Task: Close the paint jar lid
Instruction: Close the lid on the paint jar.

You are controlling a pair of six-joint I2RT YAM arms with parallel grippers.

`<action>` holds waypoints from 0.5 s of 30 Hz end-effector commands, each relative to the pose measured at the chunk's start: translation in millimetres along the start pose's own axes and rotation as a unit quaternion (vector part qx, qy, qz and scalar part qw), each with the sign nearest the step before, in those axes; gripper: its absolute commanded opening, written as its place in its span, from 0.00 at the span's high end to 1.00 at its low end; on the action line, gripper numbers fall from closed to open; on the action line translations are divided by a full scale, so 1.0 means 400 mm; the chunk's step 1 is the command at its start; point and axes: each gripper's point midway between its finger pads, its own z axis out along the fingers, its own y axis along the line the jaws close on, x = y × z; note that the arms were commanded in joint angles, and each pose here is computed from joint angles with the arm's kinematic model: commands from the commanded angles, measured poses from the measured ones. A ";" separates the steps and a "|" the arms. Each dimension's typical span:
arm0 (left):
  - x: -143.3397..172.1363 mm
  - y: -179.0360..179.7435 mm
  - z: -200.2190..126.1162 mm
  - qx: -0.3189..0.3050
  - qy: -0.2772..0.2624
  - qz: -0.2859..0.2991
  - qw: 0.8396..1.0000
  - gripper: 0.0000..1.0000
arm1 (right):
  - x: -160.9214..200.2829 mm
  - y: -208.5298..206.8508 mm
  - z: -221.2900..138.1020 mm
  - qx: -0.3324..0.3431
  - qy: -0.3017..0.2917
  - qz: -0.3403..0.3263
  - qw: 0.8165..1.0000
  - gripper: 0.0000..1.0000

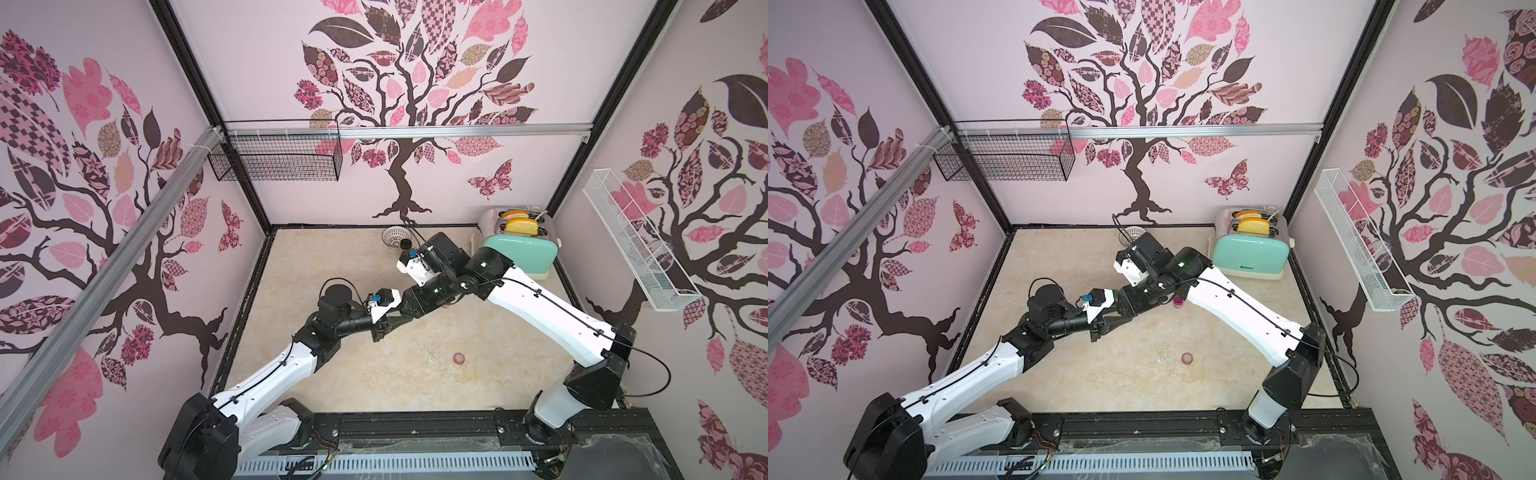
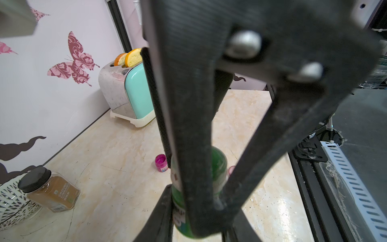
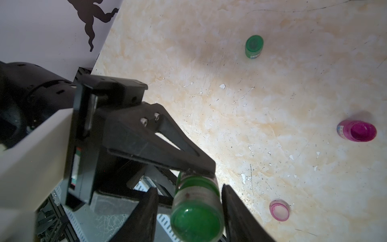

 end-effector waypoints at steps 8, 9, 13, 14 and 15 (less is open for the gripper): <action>-0.052 -0.015 0.001 0.021 -0.025 0.023 0.999 0.86 | -0.039 0.021 -0.111 0.013 -0.069 -0.067 0.995 0.17; -0.051 -0.019 0.001 0.026 -0.025 0.021 0.999 0.86 | -0.039 0.020 -0.124 0.017 -0.078 -0.078 0.994 0.14; -0.047 -0.035 0.003 0.049 -0.018 0.012 0.999 0.86 | -0.039 0.021 -0.171 0.023 -0.113 -0.115 0.987 0.01; -0.048 -0.039 0.003 0.054 -0.018 0.009 0.998 0.86 | -0.038 0.021 -0.181 0.023 -0.121 -0.124 0.985 0.01; -0.049 -0.043 0.002 0.059 -0.018 0.004 0.998 0.86 | -0.035 0.020 -0.186 0.023 -0.127 -0.135 0.982 0.01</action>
